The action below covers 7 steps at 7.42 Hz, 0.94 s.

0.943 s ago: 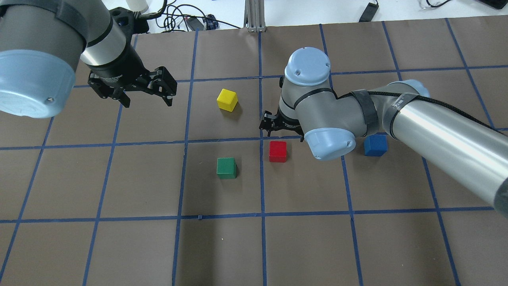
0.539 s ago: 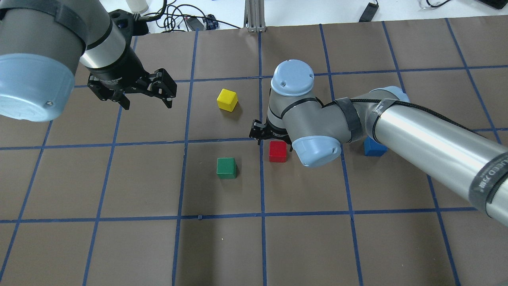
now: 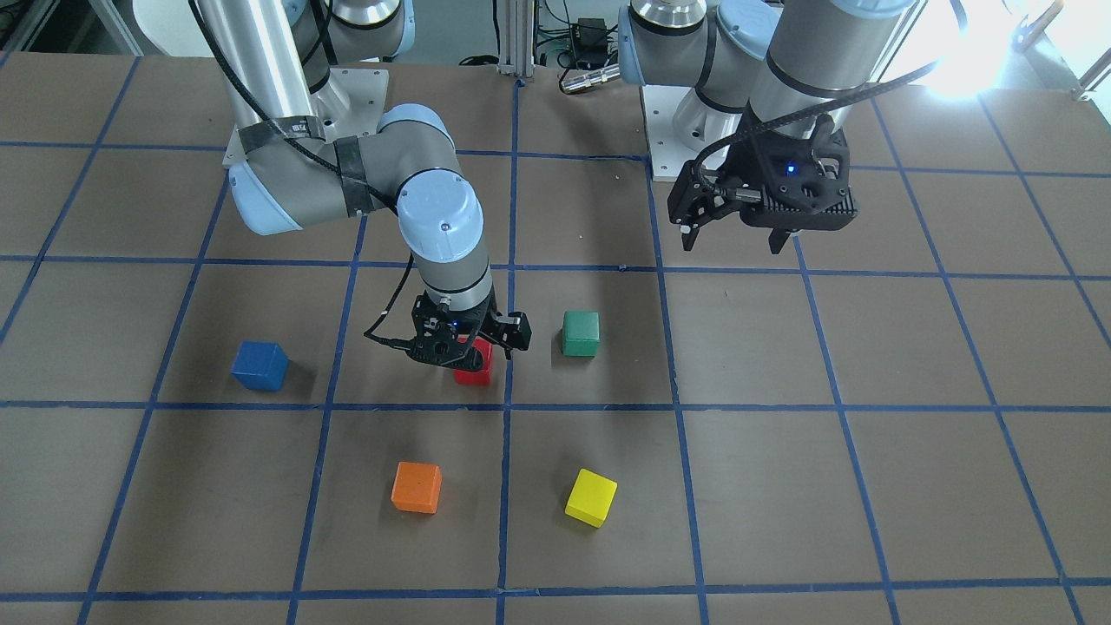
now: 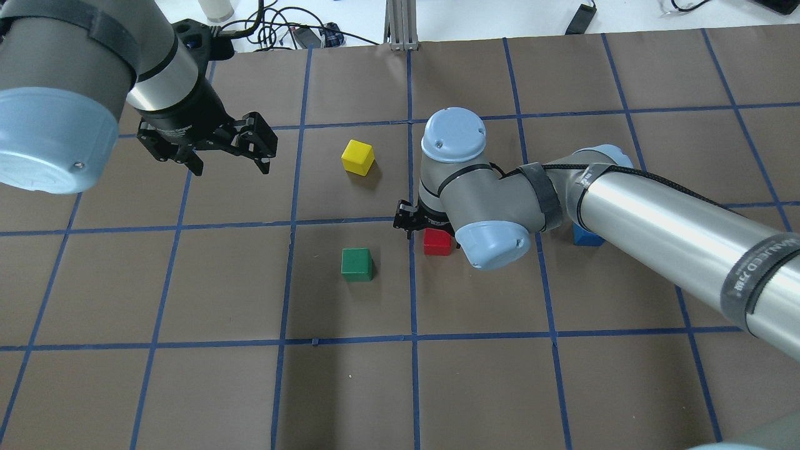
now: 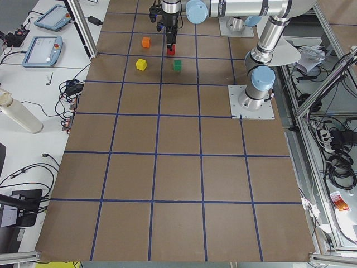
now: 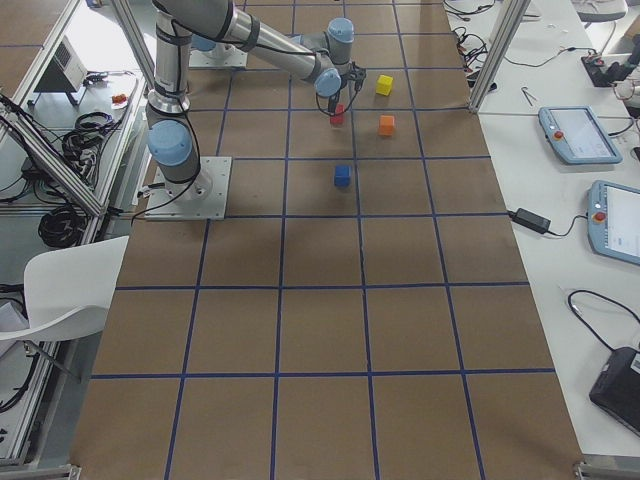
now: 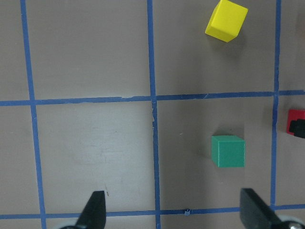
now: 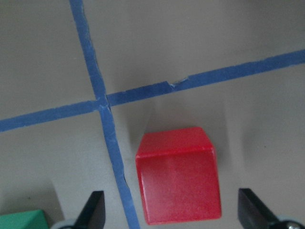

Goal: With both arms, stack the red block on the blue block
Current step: 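Lower the right gripper onto the red cube and close on it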

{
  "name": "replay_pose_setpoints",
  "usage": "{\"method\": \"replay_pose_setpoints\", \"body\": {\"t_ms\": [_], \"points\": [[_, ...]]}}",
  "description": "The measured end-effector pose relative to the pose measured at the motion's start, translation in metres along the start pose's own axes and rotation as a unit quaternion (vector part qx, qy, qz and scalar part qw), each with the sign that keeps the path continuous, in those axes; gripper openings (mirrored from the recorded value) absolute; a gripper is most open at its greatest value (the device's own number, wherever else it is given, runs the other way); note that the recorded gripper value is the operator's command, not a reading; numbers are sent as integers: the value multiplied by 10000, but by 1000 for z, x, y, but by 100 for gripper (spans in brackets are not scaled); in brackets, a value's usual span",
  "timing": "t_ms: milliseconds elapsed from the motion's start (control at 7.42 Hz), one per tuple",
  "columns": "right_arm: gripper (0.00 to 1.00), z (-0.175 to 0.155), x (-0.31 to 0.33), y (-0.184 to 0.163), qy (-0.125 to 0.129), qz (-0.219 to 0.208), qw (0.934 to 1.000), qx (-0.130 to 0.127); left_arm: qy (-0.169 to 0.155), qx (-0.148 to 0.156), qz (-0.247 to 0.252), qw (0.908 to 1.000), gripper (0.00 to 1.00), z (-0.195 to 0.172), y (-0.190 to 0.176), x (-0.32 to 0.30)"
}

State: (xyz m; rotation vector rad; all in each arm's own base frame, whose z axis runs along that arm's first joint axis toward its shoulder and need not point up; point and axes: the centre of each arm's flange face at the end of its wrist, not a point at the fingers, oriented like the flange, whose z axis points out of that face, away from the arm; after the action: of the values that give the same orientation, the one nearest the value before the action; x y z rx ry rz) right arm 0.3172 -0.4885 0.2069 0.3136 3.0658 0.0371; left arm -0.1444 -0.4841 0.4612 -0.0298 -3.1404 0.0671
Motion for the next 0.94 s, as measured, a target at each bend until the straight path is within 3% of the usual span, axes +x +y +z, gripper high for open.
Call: {"method": "replay_pose_setpoints", "body": {"t_ms": [404,539,674,943], "points": [[97,10,1,0,47,-625,9980,-72,-2,-12,6,10000,100,-1,2,0],[86,10,1,0,47,-708,9975,-76,-2,-18,7,10000,100,-1,2,0],[68,10,0,-1,41,-761,9971,-69,0,-34,7,10000,100,0,3,0],[23,10,0,-2,37,-832,9965,-64,0,-97,7,10000,100,9,9,0]]}}
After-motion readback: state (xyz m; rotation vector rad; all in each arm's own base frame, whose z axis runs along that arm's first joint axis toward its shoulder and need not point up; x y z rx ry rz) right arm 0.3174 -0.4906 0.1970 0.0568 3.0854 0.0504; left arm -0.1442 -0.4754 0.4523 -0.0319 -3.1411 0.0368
